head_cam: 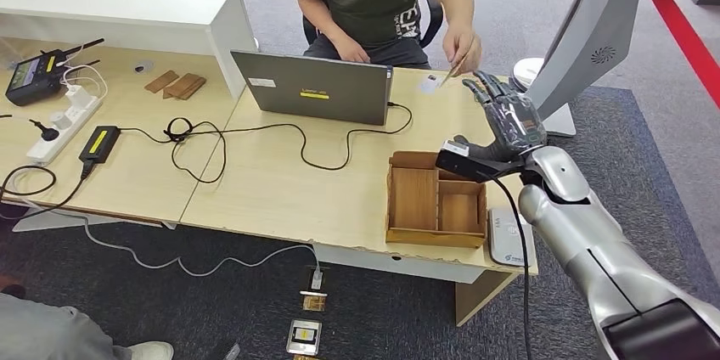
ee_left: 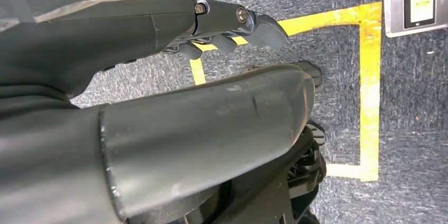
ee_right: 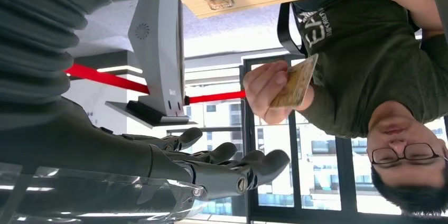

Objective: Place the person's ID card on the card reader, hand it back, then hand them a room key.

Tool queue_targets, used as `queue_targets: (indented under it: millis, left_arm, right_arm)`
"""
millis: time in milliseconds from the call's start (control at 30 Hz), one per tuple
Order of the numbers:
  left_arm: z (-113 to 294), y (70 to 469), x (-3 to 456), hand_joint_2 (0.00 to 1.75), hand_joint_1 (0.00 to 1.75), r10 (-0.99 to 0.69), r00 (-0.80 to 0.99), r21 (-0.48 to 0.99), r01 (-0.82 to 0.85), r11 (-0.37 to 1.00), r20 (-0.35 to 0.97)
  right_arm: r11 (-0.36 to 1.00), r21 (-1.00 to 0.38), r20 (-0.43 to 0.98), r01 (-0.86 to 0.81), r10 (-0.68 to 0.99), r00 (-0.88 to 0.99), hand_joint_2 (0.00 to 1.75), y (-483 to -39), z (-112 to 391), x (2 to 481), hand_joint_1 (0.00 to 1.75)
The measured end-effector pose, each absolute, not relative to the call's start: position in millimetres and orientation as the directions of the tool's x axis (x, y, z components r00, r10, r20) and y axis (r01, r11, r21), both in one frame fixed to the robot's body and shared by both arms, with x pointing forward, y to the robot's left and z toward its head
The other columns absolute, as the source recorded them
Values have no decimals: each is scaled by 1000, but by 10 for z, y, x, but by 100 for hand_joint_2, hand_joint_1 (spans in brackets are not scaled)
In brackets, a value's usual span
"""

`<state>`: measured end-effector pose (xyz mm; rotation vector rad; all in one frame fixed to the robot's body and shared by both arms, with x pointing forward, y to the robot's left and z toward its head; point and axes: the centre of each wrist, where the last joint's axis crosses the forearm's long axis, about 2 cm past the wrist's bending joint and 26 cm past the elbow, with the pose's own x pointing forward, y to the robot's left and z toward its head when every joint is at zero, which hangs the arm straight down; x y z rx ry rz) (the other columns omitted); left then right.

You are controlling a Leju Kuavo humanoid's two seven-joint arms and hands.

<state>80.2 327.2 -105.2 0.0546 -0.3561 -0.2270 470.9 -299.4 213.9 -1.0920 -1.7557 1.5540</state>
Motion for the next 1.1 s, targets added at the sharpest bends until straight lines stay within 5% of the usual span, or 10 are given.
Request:
queue_targets:
  millis: [300, 500, 767, 1100]
  left_arm:
    - [-1052, 3276, 796, 0, 0, -214, 918, 96, 192, 977, 334]
    - [-1054, 3281, 787, 0, 0, -193, 931, 95, 172, 981, 311]
    - [-1059, 3282, 759, 0, 0, -156, 946, 95, 134, 986, 284]
    - [-1064, 3277, 733, 0, 0, -96, 961, 101, 72, 992, 261]
  right_arm:
    - [-39, -959, -182, 282, 846, -501, 0, -3254, 2161, 4702, 0]
    - [-201, -940, -300, 275, 871, -388, 0, -3700, 2234, 4689, 0]
    - [-425, -904, -418, -49, 901, -118, 0, -4671, 2386, 4543, 0]
    - [-306, -848, -472, -432, 805, 358, 0, -6096, 2175, 3658, 0]
